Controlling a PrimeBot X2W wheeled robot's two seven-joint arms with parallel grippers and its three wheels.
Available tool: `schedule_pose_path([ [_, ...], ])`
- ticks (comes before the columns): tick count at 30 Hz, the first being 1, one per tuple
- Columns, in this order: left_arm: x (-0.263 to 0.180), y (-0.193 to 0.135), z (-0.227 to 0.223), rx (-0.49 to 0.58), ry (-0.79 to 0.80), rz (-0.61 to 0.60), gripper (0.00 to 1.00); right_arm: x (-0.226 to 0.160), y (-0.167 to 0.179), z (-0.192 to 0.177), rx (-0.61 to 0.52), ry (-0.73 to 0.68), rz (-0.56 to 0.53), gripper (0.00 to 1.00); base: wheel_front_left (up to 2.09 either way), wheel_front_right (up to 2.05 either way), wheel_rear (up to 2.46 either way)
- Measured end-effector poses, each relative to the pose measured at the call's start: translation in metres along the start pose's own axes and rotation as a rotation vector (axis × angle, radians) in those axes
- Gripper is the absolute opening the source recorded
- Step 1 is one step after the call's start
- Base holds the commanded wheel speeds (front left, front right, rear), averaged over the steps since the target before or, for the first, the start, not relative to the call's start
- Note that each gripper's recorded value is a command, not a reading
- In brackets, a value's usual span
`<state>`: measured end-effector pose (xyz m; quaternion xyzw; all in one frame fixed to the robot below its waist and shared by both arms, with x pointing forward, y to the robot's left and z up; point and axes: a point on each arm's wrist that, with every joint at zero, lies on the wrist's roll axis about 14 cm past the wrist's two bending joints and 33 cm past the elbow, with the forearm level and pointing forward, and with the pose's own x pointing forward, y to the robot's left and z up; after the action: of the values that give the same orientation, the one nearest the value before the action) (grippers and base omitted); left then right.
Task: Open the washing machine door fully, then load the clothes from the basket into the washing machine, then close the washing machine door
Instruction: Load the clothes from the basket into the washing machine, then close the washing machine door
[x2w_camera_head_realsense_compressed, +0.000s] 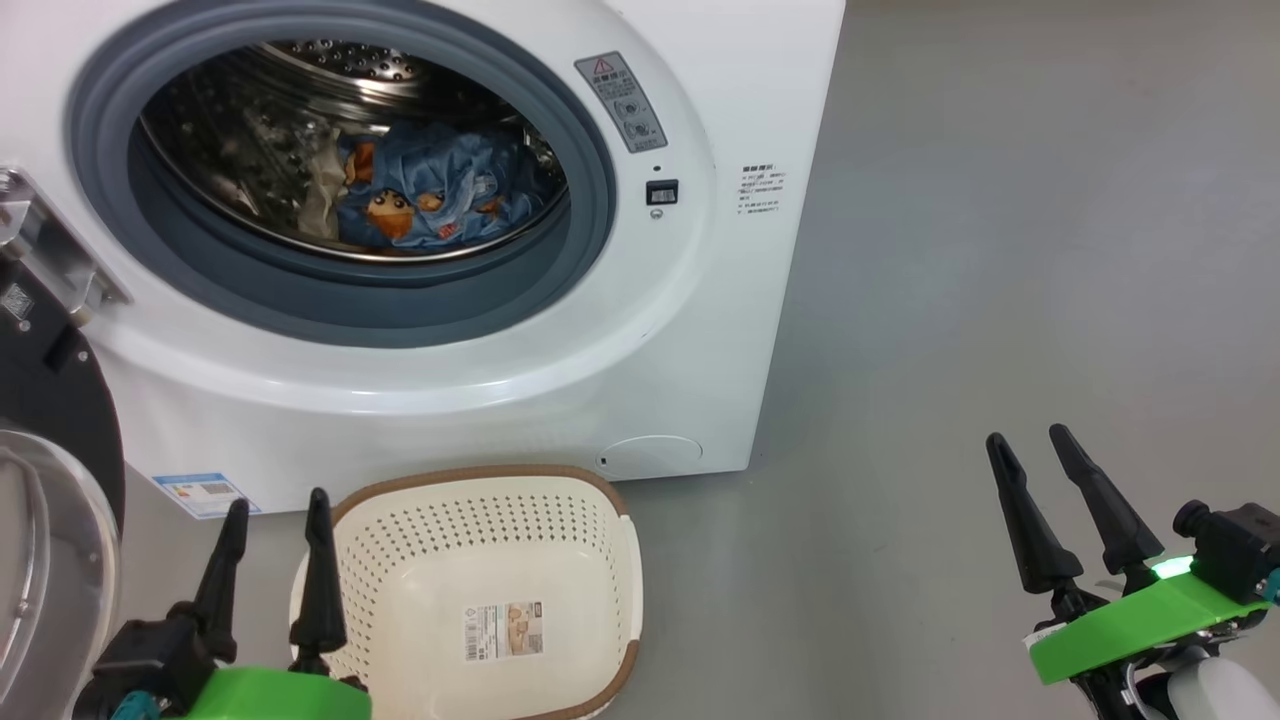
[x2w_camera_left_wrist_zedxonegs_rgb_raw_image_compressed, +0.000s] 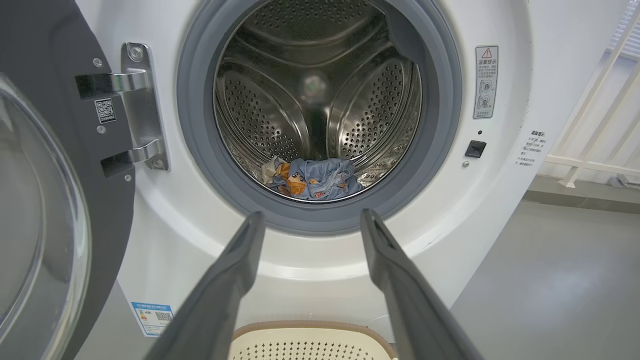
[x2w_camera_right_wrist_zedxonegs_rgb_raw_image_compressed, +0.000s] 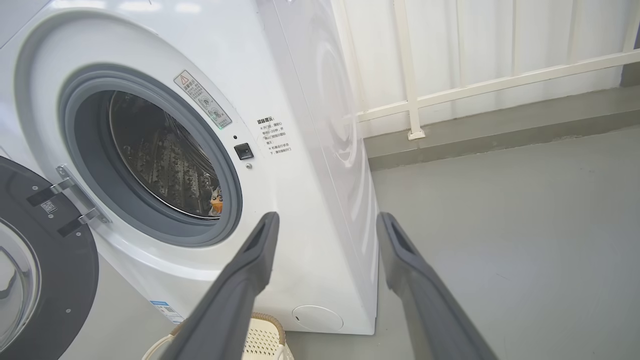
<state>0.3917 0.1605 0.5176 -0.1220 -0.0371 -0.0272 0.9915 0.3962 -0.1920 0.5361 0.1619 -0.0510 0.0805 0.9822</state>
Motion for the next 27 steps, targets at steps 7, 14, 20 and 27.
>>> schedule_pose_path([
  [7,-0.003,0.004,0.003,-0.004,-0.012,0.020,1.00,-0.001,0.002,0.000,0.000,-0.001,0.005,1.00,0.00,0.00,0.00],
  [14,-0.004,0.006,0.006,-0.013,-0.022,0.016,1.00,-0.002,0.005,-0.001,0.000,0.003,0.013,1.00,0.00,0.00,0.00],
  [20,-0.004,0.008,0.008,-0.010,-0.029,0.020,1.00,-0.002,0.006,-0.002,0.001,0.007,0.017,1.00,0.00,0.00,0.00],
  [27,-0.005,0.008,0.011,-0.016,-0.037,0.019,1.00,-0.003,0.007,0.000,-0.001,0.003,0.018,1.00,0.00,0.00,0.00],
])
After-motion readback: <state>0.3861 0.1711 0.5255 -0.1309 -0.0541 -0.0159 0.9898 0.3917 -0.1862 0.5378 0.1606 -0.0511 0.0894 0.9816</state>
